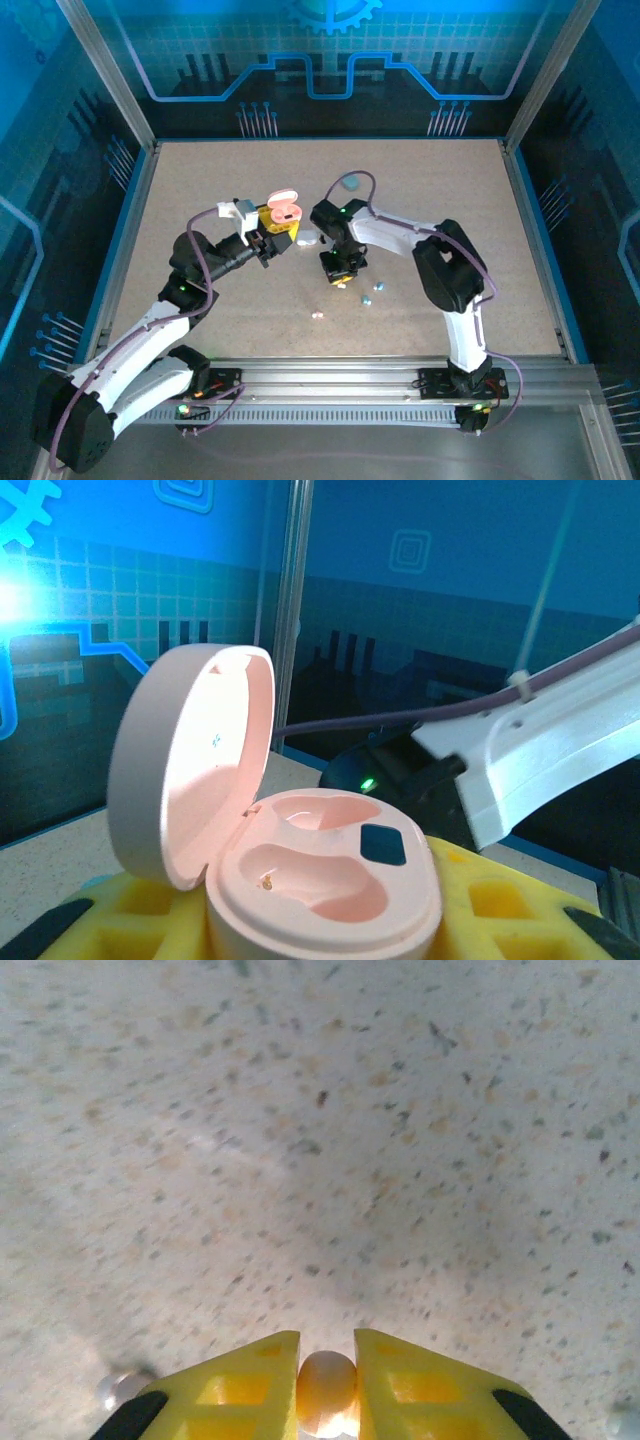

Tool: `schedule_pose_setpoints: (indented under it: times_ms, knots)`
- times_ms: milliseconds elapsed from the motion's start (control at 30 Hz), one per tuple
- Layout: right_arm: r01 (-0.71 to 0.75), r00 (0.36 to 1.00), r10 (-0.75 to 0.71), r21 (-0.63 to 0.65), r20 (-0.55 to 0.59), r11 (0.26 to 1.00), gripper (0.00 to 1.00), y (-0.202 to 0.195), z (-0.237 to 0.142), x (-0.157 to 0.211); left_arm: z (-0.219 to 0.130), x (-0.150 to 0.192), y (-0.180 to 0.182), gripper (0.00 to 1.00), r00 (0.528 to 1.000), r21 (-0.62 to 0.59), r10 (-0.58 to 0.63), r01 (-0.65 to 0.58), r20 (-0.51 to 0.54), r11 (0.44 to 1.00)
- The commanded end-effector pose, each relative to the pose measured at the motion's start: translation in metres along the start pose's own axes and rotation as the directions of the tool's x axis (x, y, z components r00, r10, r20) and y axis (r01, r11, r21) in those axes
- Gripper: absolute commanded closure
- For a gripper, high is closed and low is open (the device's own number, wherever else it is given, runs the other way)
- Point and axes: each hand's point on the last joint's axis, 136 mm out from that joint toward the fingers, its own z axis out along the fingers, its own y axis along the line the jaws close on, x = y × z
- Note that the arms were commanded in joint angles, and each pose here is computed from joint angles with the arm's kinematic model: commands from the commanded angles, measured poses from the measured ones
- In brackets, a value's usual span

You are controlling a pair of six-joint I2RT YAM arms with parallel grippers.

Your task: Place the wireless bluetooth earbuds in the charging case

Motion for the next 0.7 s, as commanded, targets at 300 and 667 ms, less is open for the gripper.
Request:
schedule_pose_setpoints:
  times_ms: [300,667]
  knots:
    - [-0.017,0.997,0.034,-0.251,0.063,0.968,0.79,-0.008,-0.037,-0.011,-0.001,-0.009,0.004,0.67,0.999,-0.028,0.024,-0.023,0.024,0.999]
    - [0.029,0.999,-0.026,0.097,-0.031,0.995,0.79,-0.043,0.004,-0.009,-0.001,-0.011,0.004,0.67,0.999,-0.031,0.026,-0.026,0.025,0.999]
